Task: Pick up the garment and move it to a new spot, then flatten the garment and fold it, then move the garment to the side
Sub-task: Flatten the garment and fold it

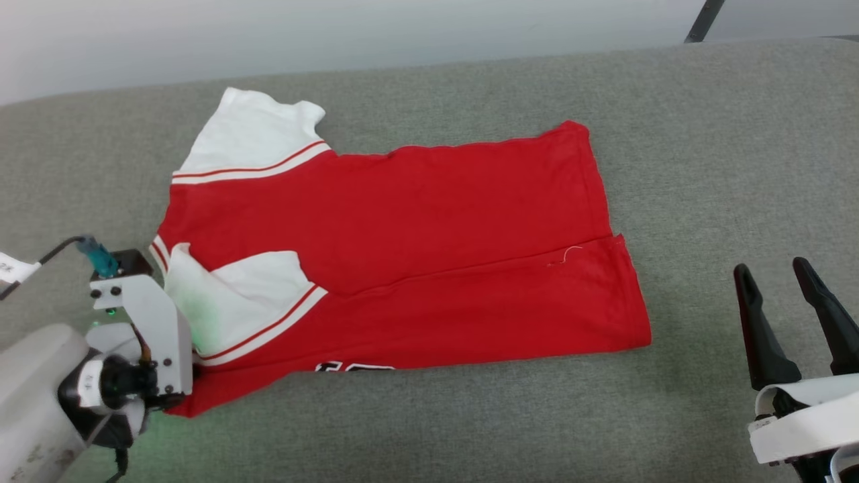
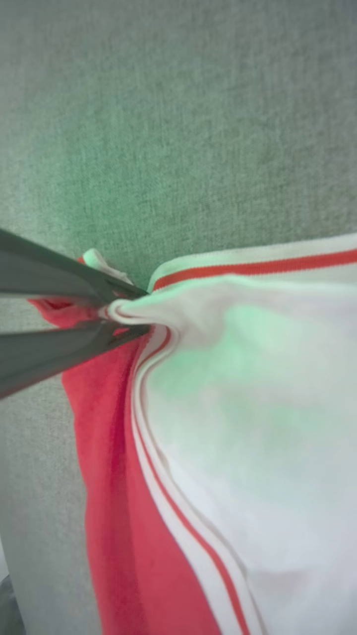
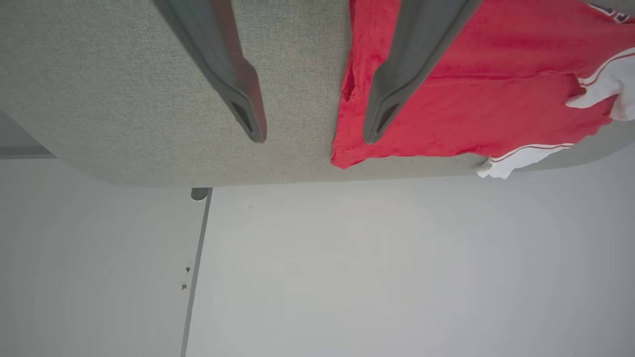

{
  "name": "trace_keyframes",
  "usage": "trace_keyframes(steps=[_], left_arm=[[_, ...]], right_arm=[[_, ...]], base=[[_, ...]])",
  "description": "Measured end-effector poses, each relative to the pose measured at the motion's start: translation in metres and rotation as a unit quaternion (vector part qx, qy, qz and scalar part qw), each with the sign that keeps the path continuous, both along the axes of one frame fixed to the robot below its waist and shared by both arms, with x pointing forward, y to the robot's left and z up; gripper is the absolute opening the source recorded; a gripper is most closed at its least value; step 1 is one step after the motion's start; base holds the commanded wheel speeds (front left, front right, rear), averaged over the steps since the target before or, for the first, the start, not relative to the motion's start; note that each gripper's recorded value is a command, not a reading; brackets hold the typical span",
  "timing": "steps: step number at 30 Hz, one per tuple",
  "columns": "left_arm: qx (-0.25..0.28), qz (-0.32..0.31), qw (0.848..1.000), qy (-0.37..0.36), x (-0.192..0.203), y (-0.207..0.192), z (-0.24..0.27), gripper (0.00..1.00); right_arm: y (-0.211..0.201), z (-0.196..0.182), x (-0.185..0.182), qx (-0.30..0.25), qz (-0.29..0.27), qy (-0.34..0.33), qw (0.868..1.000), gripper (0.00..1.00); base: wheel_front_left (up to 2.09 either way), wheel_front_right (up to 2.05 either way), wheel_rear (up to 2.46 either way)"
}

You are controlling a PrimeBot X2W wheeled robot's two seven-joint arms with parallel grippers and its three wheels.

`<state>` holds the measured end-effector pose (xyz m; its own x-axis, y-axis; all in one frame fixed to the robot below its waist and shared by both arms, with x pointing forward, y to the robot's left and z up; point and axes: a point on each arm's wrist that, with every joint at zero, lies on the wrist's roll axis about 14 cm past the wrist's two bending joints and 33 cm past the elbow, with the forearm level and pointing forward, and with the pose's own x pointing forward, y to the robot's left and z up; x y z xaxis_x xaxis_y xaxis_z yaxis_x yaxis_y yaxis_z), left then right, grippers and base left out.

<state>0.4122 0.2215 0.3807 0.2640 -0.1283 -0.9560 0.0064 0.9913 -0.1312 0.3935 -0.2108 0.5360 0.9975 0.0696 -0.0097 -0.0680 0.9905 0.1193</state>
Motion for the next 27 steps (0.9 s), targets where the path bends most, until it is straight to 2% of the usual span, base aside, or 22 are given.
trace_keyframes(steps=[4, 8, 15, 27], left_arm=[[-0.006, 0.01, 1.0, -0.008, 0.002, 0.003, 0.003, 0.0], [-0.008, 0.015, 1.0, -0.019, 0.003, 0.004, 0.005, 0.0], [-0.018, 0.013, 0.999, -0.033, 0.008, 0.0, 0.008, 0.0], [-0.022, 0.009, 0.999, -0.048, 0.024, -0.001, 0.003, 0.0]], right_arm=[[0.002, -0.007, 0.002, 0.007, 0.005, 0.023, 1.0, 1.0], [0.009, -0.024, 0.005, 0.014, 0.018, 0.075, 0.997, 1.0], [0.026, -0.062, 0.016, 0.004, 0.057, 0.177, 0.983, 1.0], [0.046, -0.136, 0.026, -0.014, 0.101, 0.338, 0.936, 1.0]], base=[[0.0, 0.0, 0.0], [0.0, 0.0, 0.0], [0.0, 0.0, 0.0], [0.0, 0.0, 0.0]])
